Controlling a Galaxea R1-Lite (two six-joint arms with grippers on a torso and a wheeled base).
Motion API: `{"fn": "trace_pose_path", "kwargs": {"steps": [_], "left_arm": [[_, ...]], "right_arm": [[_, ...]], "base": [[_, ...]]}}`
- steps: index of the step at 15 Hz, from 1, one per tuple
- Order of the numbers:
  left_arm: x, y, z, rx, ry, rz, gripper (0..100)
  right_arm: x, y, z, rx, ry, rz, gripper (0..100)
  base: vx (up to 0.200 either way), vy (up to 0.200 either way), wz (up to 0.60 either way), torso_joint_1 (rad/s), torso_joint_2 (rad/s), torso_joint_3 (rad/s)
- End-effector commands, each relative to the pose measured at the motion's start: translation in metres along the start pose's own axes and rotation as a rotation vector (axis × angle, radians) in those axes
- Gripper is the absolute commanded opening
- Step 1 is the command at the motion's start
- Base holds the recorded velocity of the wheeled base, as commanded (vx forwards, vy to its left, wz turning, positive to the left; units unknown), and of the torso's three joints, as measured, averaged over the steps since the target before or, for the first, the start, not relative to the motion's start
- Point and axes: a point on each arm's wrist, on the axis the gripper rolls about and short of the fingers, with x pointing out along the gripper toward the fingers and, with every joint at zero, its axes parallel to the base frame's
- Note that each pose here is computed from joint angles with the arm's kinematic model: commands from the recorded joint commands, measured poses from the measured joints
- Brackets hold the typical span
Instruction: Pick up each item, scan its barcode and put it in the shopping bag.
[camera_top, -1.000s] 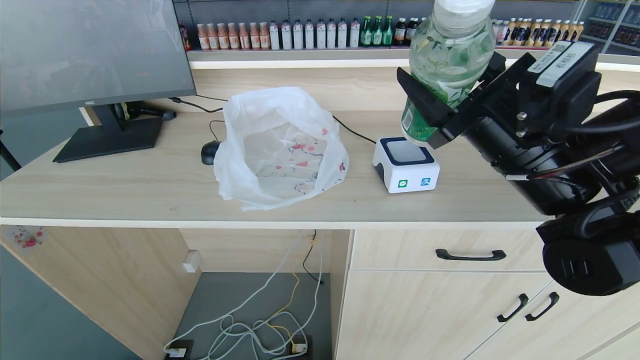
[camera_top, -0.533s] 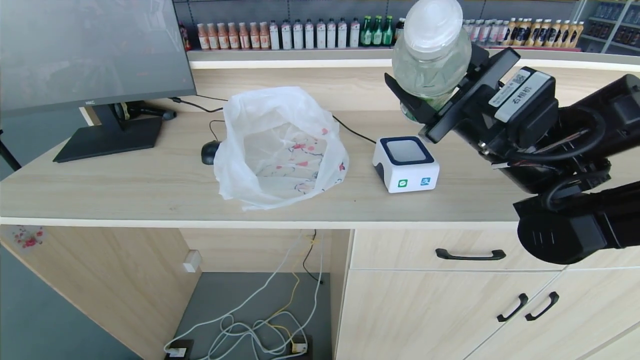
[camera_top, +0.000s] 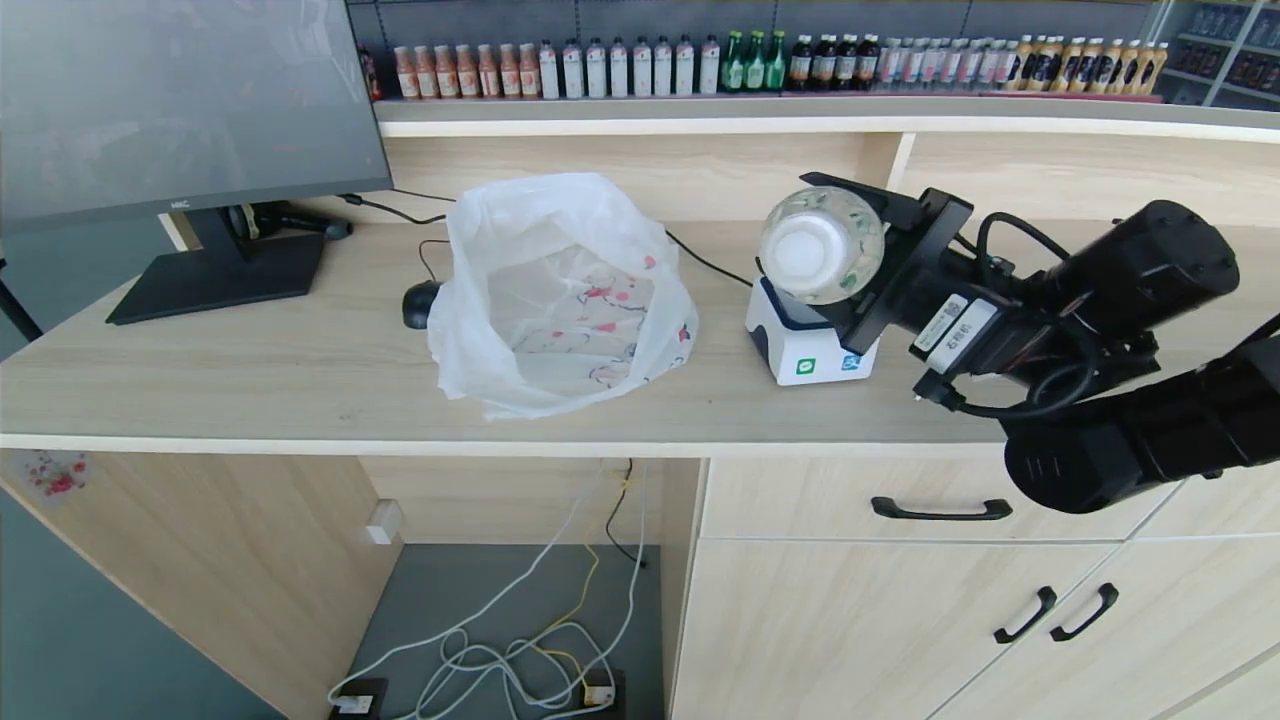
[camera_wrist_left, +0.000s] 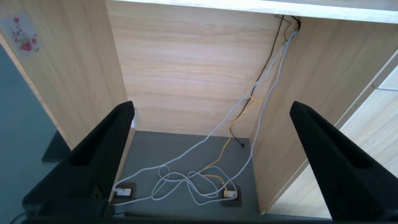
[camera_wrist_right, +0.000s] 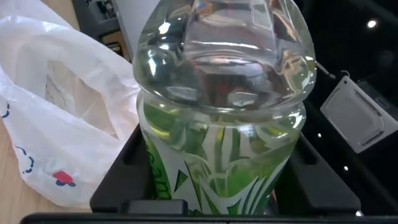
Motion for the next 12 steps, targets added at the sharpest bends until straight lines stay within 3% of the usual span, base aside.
{"fn": "trace_pose_path", "kwargs": {"steps": [1,12], "left_arm": [[0.0,0.0,0.0,0.0,-0.001,0.0,100],[0.0,0.0,0.0,0.0,-0.001,0.0,100]], "right_arm": [[-0.002,0.014,-0.008,0.003,-0.001,0.029,0],[-0.011,0.027,-0.026,-0.024,0.005,0.063,0]], "base": [[0.0,0.0,0.0,0.0,0.0,0.0],[0.0,0.0,0.0,0.0,0.0,0.0]]}}
